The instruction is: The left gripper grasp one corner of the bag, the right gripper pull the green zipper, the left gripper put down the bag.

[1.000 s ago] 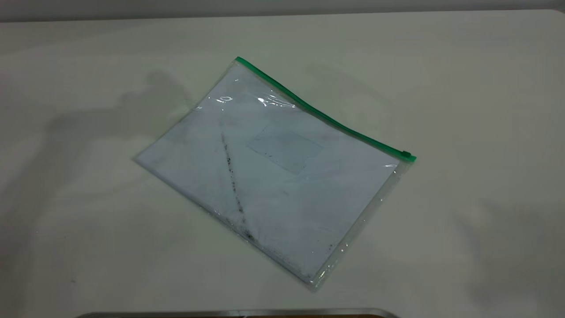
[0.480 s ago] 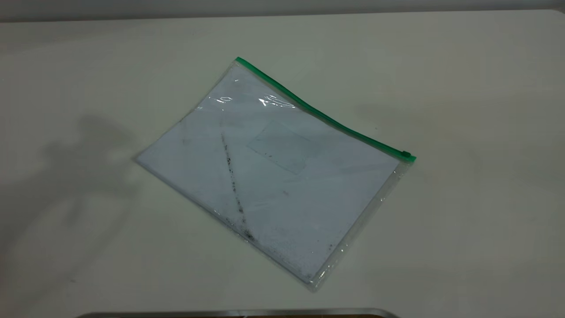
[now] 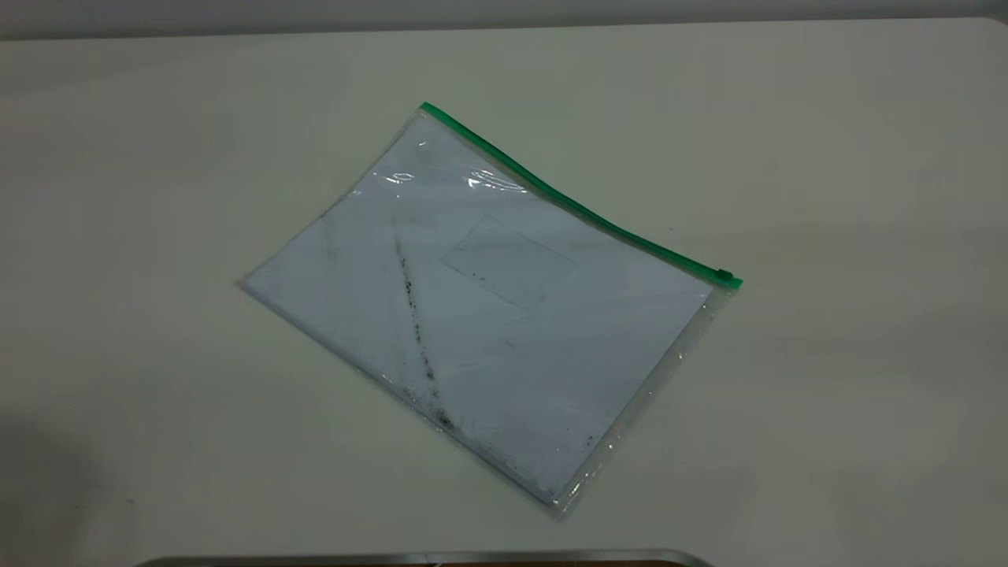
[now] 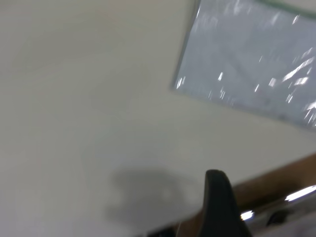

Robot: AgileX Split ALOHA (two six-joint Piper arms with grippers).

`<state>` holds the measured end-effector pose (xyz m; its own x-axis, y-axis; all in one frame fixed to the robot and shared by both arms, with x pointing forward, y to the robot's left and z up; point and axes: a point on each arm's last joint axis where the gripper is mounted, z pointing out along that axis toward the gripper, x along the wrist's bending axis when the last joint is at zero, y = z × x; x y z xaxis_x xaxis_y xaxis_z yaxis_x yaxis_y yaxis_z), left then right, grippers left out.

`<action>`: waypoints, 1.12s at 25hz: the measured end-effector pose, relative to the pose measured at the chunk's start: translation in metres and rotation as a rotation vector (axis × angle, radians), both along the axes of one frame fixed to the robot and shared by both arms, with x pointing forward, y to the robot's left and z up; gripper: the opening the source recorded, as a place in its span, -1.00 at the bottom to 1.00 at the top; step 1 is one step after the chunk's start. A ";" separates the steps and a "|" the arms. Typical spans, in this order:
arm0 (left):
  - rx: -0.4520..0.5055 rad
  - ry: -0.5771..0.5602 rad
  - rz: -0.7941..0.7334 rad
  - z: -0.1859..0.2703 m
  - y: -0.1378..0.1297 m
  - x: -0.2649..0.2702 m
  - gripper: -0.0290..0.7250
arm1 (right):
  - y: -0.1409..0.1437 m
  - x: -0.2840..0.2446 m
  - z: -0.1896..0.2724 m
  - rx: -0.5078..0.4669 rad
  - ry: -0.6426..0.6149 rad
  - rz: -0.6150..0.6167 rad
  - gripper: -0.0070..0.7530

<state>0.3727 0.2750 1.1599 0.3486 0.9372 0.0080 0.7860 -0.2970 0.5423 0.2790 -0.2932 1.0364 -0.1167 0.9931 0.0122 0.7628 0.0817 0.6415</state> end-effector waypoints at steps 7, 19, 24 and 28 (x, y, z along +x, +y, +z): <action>0.057 0.066 0.138 -0.082 0.018 -0.071 0.50 | 0.000 0.000 0.000 0.003 0.000 -0.004 0.13; 0.001 -0.092 0.195 -0.126 0.024 -0.116 0.50 | -0.001 0.000 0.000 -0.003 0.000 -0.006 0.13; -0.010 -0.086 0.209 -0.127 0.024 -0.116 0.50 | -0.001 0.000 0.000 -0.004 -0.001 -0.005 0.13; -0.011 -0.086 0.211 -0.127 0.024 -0.116 0.50 | -0.001 0.000 0.000 -0.005 -0.001 -0.004 0.13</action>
<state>0.2569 0.2989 1.0328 0.1437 0.9895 0.0184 0.7809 -0.1248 0.6121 0.2791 -0.2938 1.0364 -0.1126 0.9936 0.0076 0.7627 0.0815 0.6416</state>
